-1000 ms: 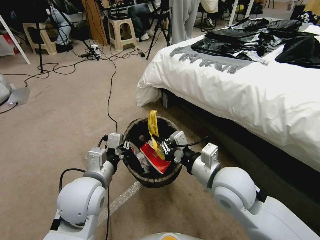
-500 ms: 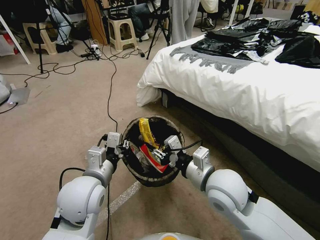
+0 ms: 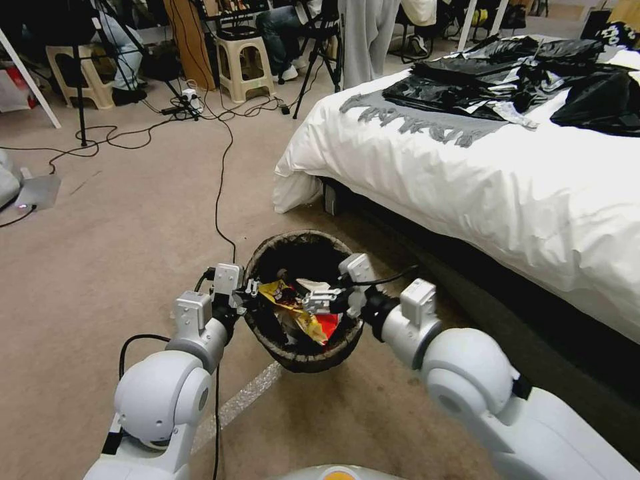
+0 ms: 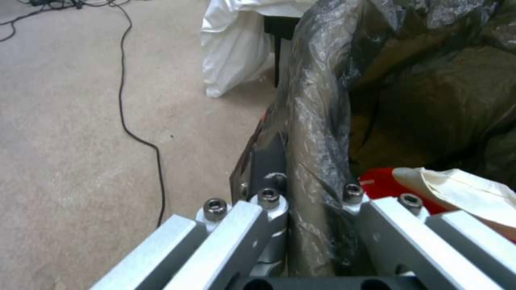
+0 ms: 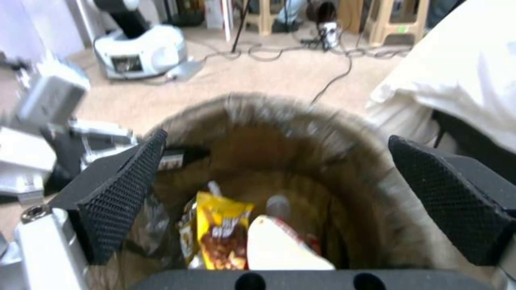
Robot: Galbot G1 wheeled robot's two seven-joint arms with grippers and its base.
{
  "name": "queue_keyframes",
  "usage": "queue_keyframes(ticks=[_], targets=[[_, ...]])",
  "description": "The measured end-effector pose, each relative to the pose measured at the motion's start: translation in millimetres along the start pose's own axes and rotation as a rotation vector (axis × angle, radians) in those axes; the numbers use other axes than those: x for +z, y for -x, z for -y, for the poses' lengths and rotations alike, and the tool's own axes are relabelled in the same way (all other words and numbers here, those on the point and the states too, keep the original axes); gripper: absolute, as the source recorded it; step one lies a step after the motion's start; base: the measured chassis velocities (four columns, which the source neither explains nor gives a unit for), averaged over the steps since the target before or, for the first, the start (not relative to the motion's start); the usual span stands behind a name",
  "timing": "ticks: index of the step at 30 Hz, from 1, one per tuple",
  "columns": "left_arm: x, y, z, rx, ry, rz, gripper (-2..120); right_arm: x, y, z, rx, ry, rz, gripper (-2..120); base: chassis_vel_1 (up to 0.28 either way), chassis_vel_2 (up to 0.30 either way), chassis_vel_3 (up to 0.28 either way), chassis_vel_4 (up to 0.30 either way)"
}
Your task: Pick up the trash bin, then pick up the garbage from the floor and place it into the trash bin.
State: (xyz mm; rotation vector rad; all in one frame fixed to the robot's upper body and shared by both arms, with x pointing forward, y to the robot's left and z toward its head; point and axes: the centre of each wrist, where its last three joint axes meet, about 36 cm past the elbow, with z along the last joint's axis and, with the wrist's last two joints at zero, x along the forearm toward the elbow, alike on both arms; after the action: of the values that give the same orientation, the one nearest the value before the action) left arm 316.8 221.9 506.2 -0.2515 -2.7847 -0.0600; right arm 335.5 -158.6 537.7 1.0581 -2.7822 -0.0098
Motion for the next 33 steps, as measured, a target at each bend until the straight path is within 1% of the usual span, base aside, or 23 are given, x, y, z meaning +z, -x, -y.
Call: queue_keyframes(ticks=[2, 10, 13, 15, 17, 18, 19, 21, 22, 24, 26, 27, 29, 30, 32, 33], targets=[[0.2, 0, 0.2, -0.001, -0.001, 0.0, 2, -8, -10, 0, 0.005, 0.002, 0.029, 100, 0.0, 0.0, 0.0, 0.0], [1.2, 0, 0.8, -0.002, -0.001, -0.003, 2, -19, -28, -6, 0.009, 0.008, 0.08, 100, 0.0, 0.0, 0.0, 0.0], [2.3, -1, 0.0, -0.006, -0.001, -0.008, 2, -21, -39, -10, 0.041, 0.012, 0.125, 100, 0.0, 0.0, 0.0, 0.0], [2.3, -2, -0.3, -0.007, -0.001, -0.008, 2, -21, -40, -10, 0.049, 0.011, 0.131, 100, 0.0, 0.0, 0.0, 0.0], [1.2, -5, -1.4, -0.014, -0.001, -0.004, 2, -18, -49, -6, 0.129, 0.001, 0.186, 100, 0.0, 0.0, 0.0, 0.0], [1.2, -5, -1.4, -0.014, -0.001, -0.004, 2, -18, -49, -6, 0.129, 0.001, 0.186, 100, 0.0, 0.0, 0.0, 0.0], [0.7, -7, -2.6, -0.018, -0.001, -0.002, 2, -14, -52, 0, 0.179, -0.014, 0.226, 100, 0.0, 0.0, 0.0, 0.0], [-0.3, -10, -5.6, -0.028, -0.004, 0.002, 2, 1, -57, 12, 0.282, -0.043, 0.269, 100, 0.0, 0.0, 0.0, 0.0], [-0.3, -10, -5.6, -0.028, -0.004, 0.002, 2, 1, -57, 12, 0.282, -0.043, 0.269, 100, 0.0, 0.0, 0.0, 0.0], [-1.0, -11, -7.0, -0.033, -0.006, 0.006, 2, 16, -67, 23, 0.37, -0.092, 0.28, 100, 0.0, 0.0, 0.0, 0.0], [-0.8, -12, -7.2, -0.033, -0.008, 0.006, 2, 29, -76, 30, 0.426, -0.144, 0.285, 100, 0.0, 0.0, 0.0, 0.0], [-0.8, -12, -7.2, -0.033, -0.008, 0.006, 2, 29, -76, 30, 0.426, -0.144, 0.285, 100, 0.0, 0.0, 0.0, 0.0], [-1.1, -15, -7.9, -0.037, -0.01, 0.006, 2, 47, -88, 27, 0.488, -0.156, 0.277, 100, 0.0, 0.0, 0.0, 0.0], [-1.1, -15, -7.9, -0.037, -0.01, 0.006, 2, 47, -88, 27, 0.488, -0.156, 0.277, 100, 0.0, 0.0, 0.0, 0.0], [-1.8, -17, -8.8, -0.044, -0.009, 0.009, 2, 61, -96, 21, 0.52, -0.149, 0.261, 100, 0.0, 0.0, 0.0, 0.0], [-1.8, -17, -8.8, -0.044, -0.009, 0.009, 2, 61, -96, 21, 0.52, -0.149, 0.261, 100, 0.0, 0.0, 0.0, 0.0]])
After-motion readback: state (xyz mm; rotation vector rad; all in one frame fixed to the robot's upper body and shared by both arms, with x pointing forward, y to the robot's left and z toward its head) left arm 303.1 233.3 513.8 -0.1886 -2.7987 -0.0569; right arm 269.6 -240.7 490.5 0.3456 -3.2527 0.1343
